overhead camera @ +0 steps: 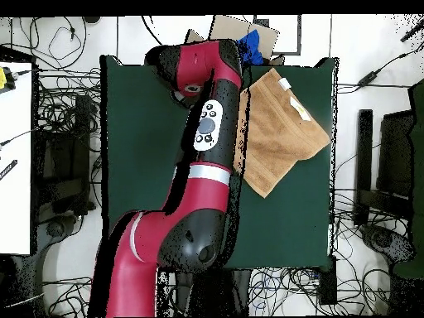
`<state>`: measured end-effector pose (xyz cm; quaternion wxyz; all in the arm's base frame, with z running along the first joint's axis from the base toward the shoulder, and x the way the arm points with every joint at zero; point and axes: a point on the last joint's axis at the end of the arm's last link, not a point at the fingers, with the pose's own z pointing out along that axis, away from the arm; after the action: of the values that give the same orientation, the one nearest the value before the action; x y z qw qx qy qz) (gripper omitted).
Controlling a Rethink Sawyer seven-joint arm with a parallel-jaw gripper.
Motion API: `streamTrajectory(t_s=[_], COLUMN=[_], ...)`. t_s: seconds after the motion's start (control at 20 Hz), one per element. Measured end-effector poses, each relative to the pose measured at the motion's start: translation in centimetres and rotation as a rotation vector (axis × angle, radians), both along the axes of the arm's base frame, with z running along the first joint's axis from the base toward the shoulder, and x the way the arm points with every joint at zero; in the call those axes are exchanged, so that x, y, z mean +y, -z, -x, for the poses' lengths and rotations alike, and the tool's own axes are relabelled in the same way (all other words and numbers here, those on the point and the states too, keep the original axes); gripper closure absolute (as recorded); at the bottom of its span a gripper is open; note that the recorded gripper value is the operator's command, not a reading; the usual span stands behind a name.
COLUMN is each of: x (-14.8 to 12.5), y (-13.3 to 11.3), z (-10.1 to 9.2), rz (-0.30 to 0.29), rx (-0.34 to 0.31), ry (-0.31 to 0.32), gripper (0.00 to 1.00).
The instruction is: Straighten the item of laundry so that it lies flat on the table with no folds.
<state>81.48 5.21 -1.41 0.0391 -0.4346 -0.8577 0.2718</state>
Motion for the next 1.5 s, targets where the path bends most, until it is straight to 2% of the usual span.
streamTrajectory(t_s=[0.3,0.95,1.5], x=[0.2,0.3,0.9], y=[-0.3,0.0,2.6], z=[0.5,0.6,0.7], rz=[0.001,0.001,-0.013], rx=[0.037,0.042,0.045], ry=[0.017,0.016,-0.015], gripper=[0.00,0.00,0.00])
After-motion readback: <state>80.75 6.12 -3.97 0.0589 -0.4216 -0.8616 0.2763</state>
